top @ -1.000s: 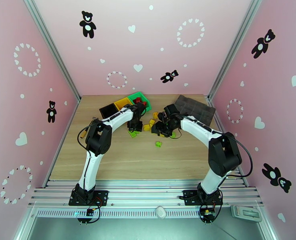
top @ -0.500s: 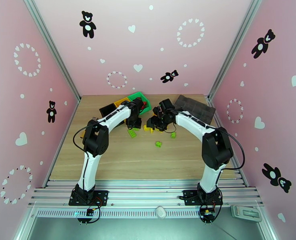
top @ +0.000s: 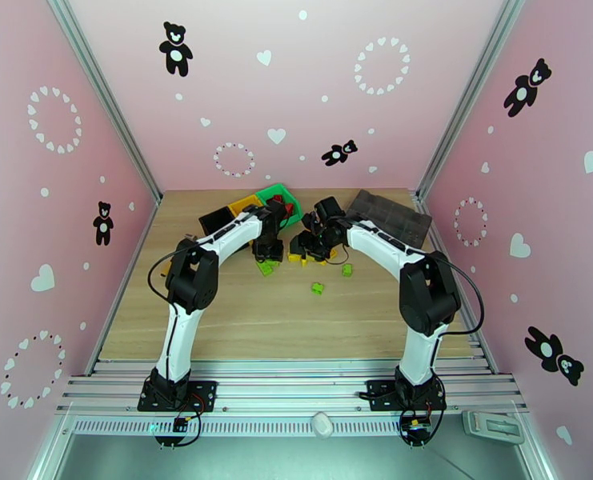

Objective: Sort the legos into containers by color

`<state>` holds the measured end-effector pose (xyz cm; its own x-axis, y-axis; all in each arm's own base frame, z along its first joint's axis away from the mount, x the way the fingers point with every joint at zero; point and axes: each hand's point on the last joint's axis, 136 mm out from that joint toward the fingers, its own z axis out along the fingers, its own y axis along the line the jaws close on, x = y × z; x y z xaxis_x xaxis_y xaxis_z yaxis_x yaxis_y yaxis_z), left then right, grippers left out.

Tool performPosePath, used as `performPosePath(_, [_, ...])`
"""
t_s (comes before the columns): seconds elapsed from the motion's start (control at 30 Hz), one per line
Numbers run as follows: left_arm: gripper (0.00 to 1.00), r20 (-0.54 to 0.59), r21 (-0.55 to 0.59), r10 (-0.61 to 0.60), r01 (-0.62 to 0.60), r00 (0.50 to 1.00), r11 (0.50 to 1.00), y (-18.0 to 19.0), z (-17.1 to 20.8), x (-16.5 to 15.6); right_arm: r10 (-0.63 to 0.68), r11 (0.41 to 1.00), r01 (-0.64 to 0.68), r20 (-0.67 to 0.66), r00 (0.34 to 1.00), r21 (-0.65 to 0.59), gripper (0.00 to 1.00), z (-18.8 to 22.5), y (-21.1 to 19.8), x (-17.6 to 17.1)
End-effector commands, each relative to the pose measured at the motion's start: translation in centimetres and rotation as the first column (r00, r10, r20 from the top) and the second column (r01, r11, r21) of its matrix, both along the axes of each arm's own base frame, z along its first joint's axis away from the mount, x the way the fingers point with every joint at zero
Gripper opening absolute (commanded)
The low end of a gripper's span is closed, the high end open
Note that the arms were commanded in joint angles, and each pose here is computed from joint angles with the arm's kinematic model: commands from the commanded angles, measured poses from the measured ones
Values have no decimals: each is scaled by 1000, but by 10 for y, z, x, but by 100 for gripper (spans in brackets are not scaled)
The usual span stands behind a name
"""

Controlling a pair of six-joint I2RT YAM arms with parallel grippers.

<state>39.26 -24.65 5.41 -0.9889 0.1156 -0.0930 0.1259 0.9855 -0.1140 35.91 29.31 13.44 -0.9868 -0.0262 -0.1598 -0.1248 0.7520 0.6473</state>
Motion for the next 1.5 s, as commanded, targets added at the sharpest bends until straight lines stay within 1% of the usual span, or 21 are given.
performPosePath(0.0, [39, 4, -26, 0, 0, 1000, 1000, -10, 2, -4, 4, 1000, -4, -11, 1000, 0, 54, 1, 3, 0])
performPosePath(0.13, [44, 2, -21, 9, -9, 1000, 1000, -9, -1, -5, 7, 1000, -8, -14, 1000, -2, 54, 0, 3, -3])
performPosePath(0.3, [46, -8, -13, 9, -10, 1000, 1000, -7, -4, -8, 9, 1000, -9, -17, 1000, -5, 54, -2, 2, -5])
performPosePath(0.37, [45, -9, -13, 12, -12, 1000, 1000, -6, -5, -9, 8, 1000, -8, -17, 1000, -4, 54, -2, 1, -6])
performPosePath(0.47, [36, -10, -11, 13, -13, 1000, 1000, -5, -5, -10, 7, 1000, -7, -16, 1000, -5, 53, -2, 0, -7])
performPosePath(0.5, [35, -7, -9, 14, -14, 1000, 1000, -5, -4, -10, 6, 1000, -6, -16, 1000, -5, 53, -2, 0, -8])
performPosePath(0.77, [35, 37, -17, 26, -25, 999, 1000, -3, 21, -3, 6, 1000, -6, -8, 1000, 0, 53, 1, -1, -9])
performPosePath(0.97, [34, 49, -73, 57, -53, 997, 996, 1, 41, 7, 1, 1000, -1, -3, 1000, 15, 54, 4, 3, -4])
performPosePath(1.17, [34, 74, -130, 148, -138, 986, 982, 24, 61, 34, 1, 1000, -1, 5, 1000, 28, 54, 8, 12, 5])
performPosePath(1.27, [34, 100, -141, 212, -197, 972, 970, 42, 71, 54, 9, 999, -9, 8, 1000, 40, 54, 12, 20, 10])
performPosePath(1.47, [34, 159, -144, 344, -323, 925, 935, 79, 85, 105, 21, 997, -22, 18, 1000, 76, 55, 23, 43, 25])
